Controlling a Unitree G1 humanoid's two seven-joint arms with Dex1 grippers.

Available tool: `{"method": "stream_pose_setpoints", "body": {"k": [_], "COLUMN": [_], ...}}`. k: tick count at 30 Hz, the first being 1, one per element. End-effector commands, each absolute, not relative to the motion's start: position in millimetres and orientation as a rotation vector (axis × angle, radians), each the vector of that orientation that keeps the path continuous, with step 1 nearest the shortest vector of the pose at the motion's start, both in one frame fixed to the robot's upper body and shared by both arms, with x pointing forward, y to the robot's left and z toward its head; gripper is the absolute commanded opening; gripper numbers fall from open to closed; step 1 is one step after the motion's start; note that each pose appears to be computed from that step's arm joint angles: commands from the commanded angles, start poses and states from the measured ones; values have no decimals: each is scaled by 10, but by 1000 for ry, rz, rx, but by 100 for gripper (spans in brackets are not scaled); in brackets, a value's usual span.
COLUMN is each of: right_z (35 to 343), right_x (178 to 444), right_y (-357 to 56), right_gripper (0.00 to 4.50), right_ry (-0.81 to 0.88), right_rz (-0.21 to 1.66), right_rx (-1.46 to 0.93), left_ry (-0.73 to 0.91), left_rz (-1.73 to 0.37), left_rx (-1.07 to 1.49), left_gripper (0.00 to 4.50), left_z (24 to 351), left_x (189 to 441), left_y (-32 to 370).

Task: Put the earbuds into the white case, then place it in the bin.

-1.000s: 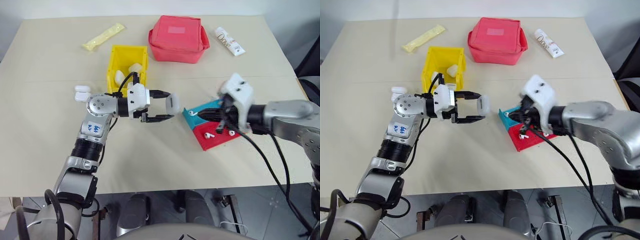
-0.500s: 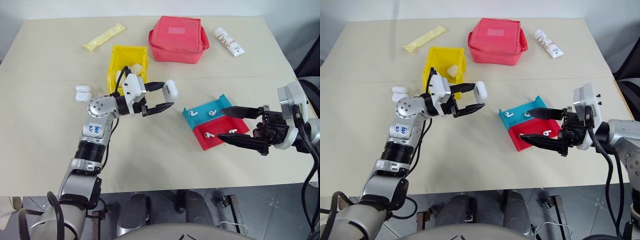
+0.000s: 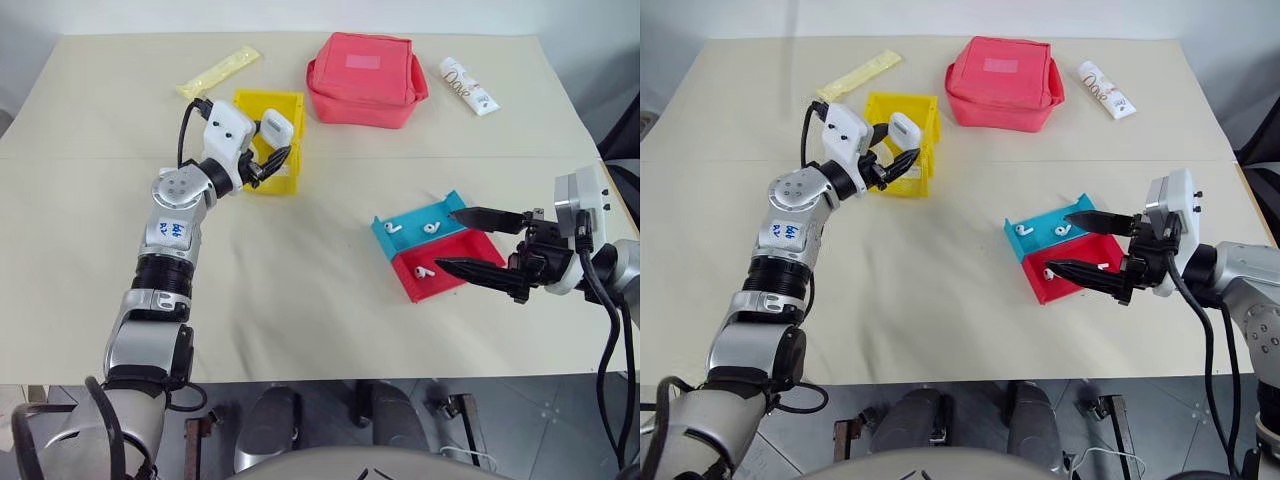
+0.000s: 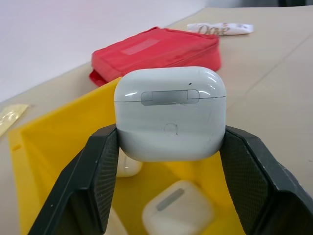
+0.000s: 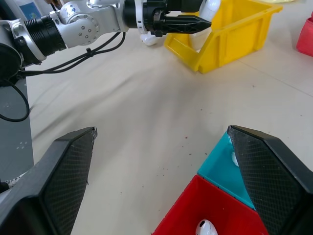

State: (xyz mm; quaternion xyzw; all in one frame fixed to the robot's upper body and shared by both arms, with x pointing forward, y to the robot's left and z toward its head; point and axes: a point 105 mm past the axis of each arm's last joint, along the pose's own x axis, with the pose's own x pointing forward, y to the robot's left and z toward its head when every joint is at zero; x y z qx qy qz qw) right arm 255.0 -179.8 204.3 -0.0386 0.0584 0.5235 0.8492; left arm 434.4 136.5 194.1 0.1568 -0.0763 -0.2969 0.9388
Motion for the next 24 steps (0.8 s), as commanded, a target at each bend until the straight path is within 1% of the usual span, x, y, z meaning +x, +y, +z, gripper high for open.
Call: {"method": "stream_pose_setpoints", "body": {"k": [1, 4, 5, 8, 10, 14, 16, 18, 19, 22, 24], "right_z": [2117, 2130, 2137, 2155, 2159, 2152, 2104, 2059, 2024, 1760, 1711], "right_x": [2541, 2556, 2561, 2567, 2569, 2546, 2541, 2546, 2539, 2473, 2470], "right_y": [-1777, -1795, -1802, -1811, -1813, -1824, -1850, -1885, -1903, -2005, -2040], "right_gripper": [450, 450, 450, 450, 450, 450, 450, 450, 450, 450, 450], "right_ry": [85, 88, 87, 86, 86, 100, 131, 161, 180, 315, 336], "right_rz": [1107, 1103, 1102, 1108, 1112, 1154, 1177, 1191, 1202, 1243, 1255], "right_rx": [-111, -122, -124, -133, -138, -171, -199, -214, -234, -342, -344], "left_ry": [-172, -172, -191, -277, -307, -432, -359, -255, -246, -157, -105], "left_rz": [-557, -588, -627, -748, -782, -925, -998, -1115, -1149, -1182, -1189], "left_rx": [343, 335, 334, 347, 347, 431, 366, 323, 318, 296, 289], "left_gripper": [346, 435, 445, 445, 445, 445, 445, 445, 445, 445, 445], "left_z": [2057, 2066, 2099, 2237, 2294, 2475, 2407, 2261, 2233, 2080, 1996], "left_x": [4414, 4406, 4364, 4193, 4130, 3734, 3615, 3438, 3366, 3225, 3153], "left_y": [1439, 1395, 1357, 1318, 1329, 1501, 1634, 1733, 1767, 1963, 2048]}}
